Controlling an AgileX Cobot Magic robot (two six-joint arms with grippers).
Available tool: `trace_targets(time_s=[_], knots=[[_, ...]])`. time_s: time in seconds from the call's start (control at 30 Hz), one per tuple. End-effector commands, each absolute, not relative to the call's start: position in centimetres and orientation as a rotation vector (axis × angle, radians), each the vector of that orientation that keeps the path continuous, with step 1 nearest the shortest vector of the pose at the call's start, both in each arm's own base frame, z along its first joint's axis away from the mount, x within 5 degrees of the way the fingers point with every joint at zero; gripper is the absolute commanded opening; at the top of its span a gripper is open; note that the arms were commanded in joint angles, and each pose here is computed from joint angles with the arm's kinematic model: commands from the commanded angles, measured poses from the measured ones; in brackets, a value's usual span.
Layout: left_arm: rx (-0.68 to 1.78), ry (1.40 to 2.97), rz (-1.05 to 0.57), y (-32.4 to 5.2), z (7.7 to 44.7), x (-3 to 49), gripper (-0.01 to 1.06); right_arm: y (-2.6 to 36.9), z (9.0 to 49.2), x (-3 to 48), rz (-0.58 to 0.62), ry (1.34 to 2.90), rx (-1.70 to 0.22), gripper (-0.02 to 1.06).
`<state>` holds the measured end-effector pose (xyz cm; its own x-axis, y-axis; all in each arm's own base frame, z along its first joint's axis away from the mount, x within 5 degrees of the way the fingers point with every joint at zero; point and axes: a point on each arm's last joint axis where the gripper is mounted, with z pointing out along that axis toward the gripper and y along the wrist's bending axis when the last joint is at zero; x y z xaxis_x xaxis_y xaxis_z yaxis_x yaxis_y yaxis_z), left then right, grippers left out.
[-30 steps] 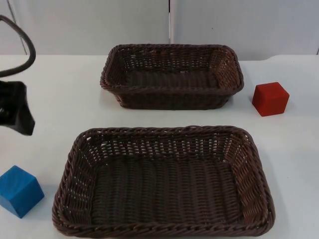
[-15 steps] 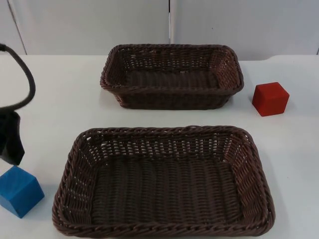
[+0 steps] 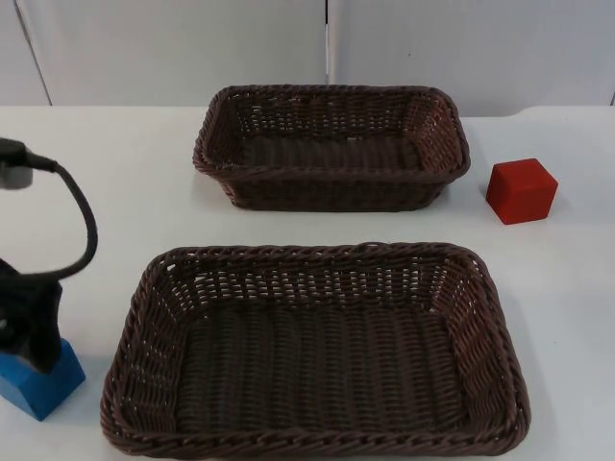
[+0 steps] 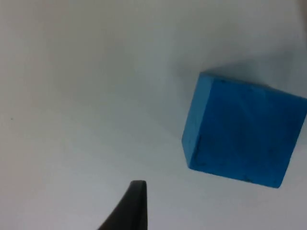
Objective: Pick up one cube with the left hand and place it into the upper basket. Pick up one cube with the right hand and place it into the lower basket.
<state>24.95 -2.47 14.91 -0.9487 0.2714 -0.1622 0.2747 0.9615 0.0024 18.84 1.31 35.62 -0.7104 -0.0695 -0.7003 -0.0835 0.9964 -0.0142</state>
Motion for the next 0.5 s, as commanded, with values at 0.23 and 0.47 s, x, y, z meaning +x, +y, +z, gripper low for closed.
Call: trace_targets(time_s=[0.23, 0.47], knots=[[0.501, 2.909, -0.018, -2.7, 12.2, 26.2, 1.0, 1.4, 35.9, 18.7, 0.027, 2.357, -0.119, 1.05], [0.533, 2.906, -0.005, -2.7, 10.5, 26.8, 1.0, 1.4, 35.9, 18.7, 0.027, 2.359, -0.119, 1.05]])
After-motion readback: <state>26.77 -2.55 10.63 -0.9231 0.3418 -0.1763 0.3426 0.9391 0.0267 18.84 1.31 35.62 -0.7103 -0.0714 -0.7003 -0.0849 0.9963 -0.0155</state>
